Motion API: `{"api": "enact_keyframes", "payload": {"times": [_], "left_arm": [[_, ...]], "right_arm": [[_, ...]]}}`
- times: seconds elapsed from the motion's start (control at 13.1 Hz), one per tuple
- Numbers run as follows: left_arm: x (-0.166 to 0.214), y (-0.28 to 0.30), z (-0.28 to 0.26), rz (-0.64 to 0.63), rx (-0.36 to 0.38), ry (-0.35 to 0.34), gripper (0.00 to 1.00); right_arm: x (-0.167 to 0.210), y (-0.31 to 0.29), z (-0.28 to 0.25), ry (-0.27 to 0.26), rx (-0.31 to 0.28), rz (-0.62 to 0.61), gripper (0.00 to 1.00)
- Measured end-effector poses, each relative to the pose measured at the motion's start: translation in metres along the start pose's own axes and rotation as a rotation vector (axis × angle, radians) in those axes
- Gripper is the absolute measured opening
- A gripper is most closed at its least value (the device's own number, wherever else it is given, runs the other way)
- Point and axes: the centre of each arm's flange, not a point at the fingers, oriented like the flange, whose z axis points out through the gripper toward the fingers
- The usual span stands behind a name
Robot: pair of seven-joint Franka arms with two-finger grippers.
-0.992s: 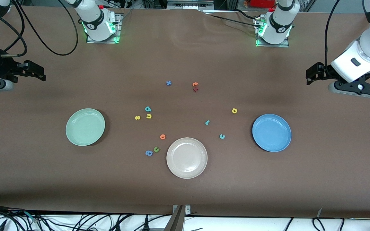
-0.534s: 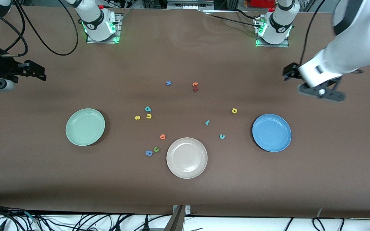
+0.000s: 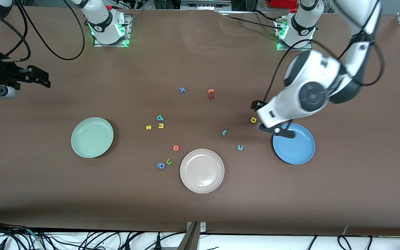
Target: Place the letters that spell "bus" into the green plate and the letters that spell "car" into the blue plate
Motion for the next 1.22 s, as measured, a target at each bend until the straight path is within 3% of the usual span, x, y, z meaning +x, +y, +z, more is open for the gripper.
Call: {"api": "enact_keyframes", "payload": {"times": [0.23, 0.46, 0.61, 0.92, 1.07, 1.22], "left_arm": [[0.005, 0.016, 0.064, 0.003, 0.001, 0.020, 1.00], [-0.006, 0.003, 0.120, 0.036, 0.081, 0.022, 1.00], [-0.010, -0.001, 0.144, 0.051, 0.094, 0.044, 1.00], [-0.018, -0.007, 0.196, 0.078, 0.095, 0.085, 1.00], [-0.019, -0.007, 0.202, 0.078, 0.094, 0.084, 0.98], [-0.019, -0.007, 0.202, 0.078, 0.094, 0.084, 0.78]], "right_arm": [[0.008, -0.001, 0.010, -0.010, 0.001, -0.003, 1.00], [0.024, -0.019, 0.033, -0.021, 0.000, -0.039, 1.00], [0.036, -0.047, 0.051, -0.028, 0.000, -0.087, 1.00], [0.046, -0.086, 0.091, 0.025, -0.007, -0.124, 1.00], [0.046, -0.112, 0.118, 0.054, -0.054, -0.111, 1.00], [0.039, -0.150, 0.149, 0.068, -0.117, -0.144, 1.00]]}}
